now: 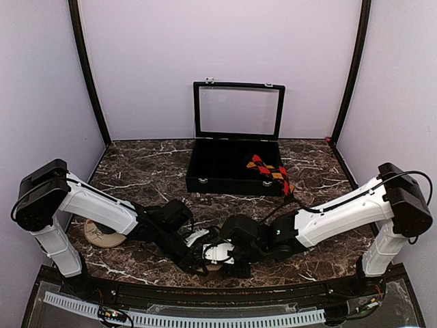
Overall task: Roll the socks
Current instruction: Roll the sock at the center of the board.
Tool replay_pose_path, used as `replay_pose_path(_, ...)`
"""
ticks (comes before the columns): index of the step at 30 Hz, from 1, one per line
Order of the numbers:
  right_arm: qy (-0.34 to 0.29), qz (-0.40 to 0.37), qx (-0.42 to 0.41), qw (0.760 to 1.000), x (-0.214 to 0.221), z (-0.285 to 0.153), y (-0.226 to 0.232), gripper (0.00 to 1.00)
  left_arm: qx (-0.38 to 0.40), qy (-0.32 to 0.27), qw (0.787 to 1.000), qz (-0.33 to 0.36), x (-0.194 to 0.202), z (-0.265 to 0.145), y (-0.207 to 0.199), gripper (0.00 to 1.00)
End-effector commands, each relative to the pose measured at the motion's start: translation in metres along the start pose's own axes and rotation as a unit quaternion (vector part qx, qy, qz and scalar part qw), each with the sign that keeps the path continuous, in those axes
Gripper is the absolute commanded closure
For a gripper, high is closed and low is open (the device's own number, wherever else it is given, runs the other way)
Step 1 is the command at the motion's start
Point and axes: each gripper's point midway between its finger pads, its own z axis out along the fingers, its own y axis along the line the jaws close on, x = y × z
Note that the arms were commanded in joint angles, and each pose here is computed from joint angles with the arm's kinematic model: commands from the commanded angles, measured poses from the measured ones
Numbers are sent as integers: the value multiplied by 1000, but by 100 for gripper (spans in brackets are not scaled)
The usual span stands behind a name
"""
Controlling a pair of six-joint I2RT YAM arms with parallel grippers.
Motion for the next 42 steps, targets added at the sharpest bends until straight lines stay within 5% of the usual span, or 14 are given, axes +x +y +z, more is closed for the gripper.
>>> replay_pose_path(1,-13,-26,-15,999,-14,4,8,51,-39,55,997,-38,32,7,25,100)
replay_pose_path(25,27,-45,-37,998,7,41,17,53,-7,68,997,-35,28,7,18,100)
replay_pose_path(29,43,-34,-38,998,16,43,17,60,-6,68,997,-34,27,6,19,100)
replay_pose_path(39,79,3,-47,996,34,47,21,100,-38,53,997,-43,19,2,31,100)
replay_pose_path(42,85,13,-47,995,36,47,21,100,-50,40,996,-57,14,-2,36,100)
